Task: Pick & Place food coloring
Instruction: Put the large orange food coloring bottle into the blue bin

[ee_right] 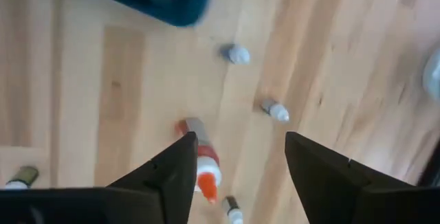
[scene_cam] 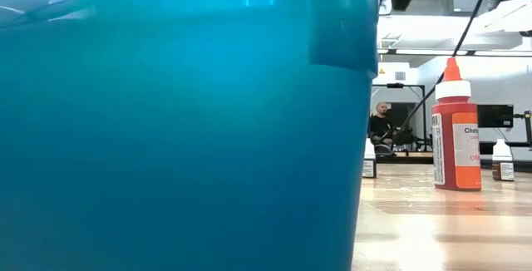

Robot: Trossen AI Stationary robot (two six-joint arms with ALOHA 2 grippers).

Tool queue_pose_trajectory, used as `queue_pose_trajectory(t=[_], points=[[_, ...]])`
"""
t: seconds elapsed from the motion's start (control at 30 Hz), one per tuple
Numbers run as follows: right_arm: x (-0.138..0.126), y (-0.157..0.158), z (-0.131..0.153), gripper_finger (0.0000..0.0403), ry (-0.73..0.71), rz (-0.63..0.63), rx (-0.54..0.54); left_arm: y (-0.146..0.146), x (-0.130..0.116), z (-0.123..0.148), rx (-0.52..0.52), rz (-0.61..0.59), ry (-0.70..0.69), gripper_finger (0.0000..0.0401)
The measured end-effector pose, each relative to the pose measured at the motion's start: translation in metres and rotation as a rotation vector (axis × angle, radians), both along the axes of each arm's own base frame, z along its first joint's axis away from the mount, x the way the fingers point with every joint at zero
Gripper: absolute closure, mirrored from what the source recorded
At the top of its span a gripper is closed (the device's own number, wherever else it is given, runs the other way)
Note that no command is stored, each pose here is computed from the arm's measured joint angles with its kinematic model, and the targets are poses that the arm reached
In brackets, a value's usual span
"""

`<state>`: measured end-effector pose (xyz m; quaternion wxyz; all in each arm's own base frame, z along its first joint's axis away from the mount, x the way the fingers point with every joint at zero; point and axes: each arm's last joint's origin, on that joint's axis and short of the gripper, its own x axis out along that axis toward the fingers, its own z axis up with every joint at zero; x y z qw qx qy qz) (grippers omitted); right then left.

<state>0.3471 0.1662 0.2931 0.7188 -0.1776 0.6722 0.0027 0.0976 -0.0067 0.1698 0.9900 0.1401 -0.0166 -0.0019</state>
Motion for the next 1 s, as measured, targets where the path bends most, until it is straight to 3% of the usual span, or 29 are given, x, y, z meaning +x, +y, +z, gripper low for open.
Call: queue_pose_trajectory(t=[0.13, 0.37, 0.5, 1.0], points=[[-0.024, -0.026, -0.007, 0.0186, 0.049, -0.100, -0.019, 0.000, 0.000, 0.000, 0.000, 0.000, 0.000, 0.0296], [-0.053, -0.039, -0.026, 0.0176, 0.031, -0.158, 0.144, 0.000, 0.000, 0.000, 0.000, 0.000, 0.000, 0.0296], [-0.061, -0.040, -0.035, 0.0174, 0.006, -0.182, 0.253, 0.000, 0.000, 0.000, 0.000, 0.000, 0.000, 0.0296], [-0.062, -0.046, -0.063, 0.0174, -0.031, -0.140, 0.276, 0.000, 0.000, 0.000, 0.000, 0.000, 0.000, 0.0296]])
